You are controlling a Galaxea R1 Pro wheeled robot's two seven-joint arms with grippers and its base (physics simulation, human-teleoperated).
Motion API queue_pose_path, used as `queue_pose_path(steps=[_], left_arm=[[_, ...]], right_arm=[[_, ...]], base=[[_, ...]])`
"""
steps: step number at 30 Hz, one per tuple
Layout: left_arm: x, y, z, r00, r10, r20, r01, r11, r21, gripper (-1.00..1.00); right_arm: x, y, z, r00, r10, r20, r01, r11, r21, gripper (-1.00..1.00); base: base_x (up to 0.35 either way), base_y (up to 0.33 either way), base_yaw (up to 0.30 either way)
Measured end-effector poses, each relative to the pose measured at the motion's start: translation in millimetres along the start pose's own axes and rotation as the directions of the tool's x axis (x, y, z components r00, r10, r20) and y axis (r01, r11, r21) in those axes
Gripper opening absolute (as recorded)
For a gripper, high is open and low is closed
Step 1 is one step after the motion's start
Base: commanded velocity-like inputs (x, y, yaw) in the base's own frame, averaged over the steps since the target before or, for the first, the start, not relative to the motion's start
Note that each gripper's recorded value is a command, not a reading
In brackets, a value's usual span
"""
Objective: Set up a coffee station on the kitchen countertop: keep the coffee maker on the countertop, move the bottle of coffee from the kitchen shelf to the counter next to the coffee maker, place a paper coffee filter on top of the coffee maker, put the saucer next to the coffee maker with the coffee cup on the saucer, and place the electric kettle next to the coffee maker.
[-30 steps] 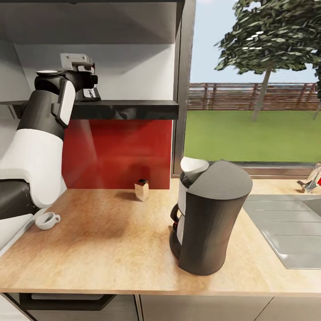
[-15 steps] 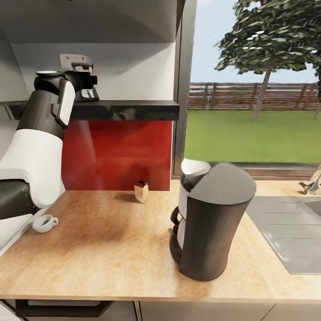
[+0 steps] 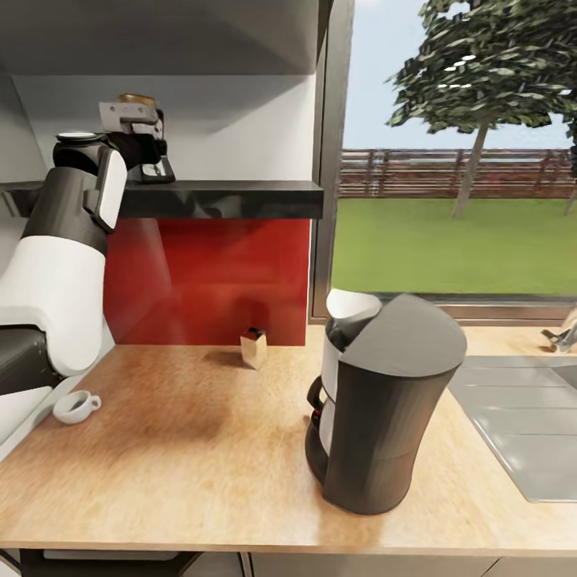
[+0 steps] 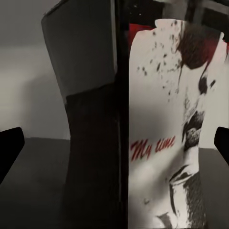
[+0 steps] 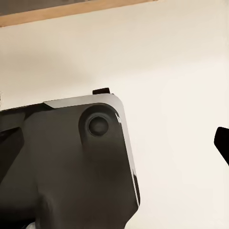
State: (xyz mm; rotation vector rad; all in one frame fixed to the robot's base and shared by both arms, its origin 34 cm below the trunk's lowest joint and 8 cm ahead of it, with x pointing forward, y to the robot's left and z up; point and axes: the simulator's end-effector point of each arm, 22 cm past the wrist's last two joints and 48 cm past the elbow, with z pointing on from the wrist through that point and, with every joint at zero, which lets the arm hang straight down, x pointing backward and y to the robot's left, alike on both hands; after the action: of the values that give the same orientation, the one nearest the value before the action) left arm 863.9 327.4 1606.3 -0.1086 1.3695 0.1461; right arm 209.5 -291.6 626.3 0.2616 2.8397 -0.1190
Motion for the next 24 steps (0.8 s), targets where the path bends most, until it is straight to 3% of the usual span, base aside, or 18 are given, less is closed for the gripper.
queue_pose_path(steps=[22,23,24], left_arm=[[1.3,0.4,0.4,1.000,0.004,0.003,-0.004,1.000,0.000,1.00],[1.6,0.1,0.4,1.000,0.004,0.002,-0.004,1.000,0.001,-1.00],[1.9,-0.9,0.4,1.000,0.003,0.000,-0.003,1.000,0.005,-1.00]], right_arm=[[-0.1,0.0,0.1,1.000,0.000,0.000,0.000,1.000,0.000,1.00],[-0.1,0.0,0.1,1.000,0.000,0.000,0.000,1.000,0.000,1.00],[-0.1,0.0,0.1,1.000,0.000,0.000,0.000,1.000,0.000,1.00]], base=[[0.065,0.000,0.000],[0.003,0.000,0.000],[0.002,0.000,0.000]])
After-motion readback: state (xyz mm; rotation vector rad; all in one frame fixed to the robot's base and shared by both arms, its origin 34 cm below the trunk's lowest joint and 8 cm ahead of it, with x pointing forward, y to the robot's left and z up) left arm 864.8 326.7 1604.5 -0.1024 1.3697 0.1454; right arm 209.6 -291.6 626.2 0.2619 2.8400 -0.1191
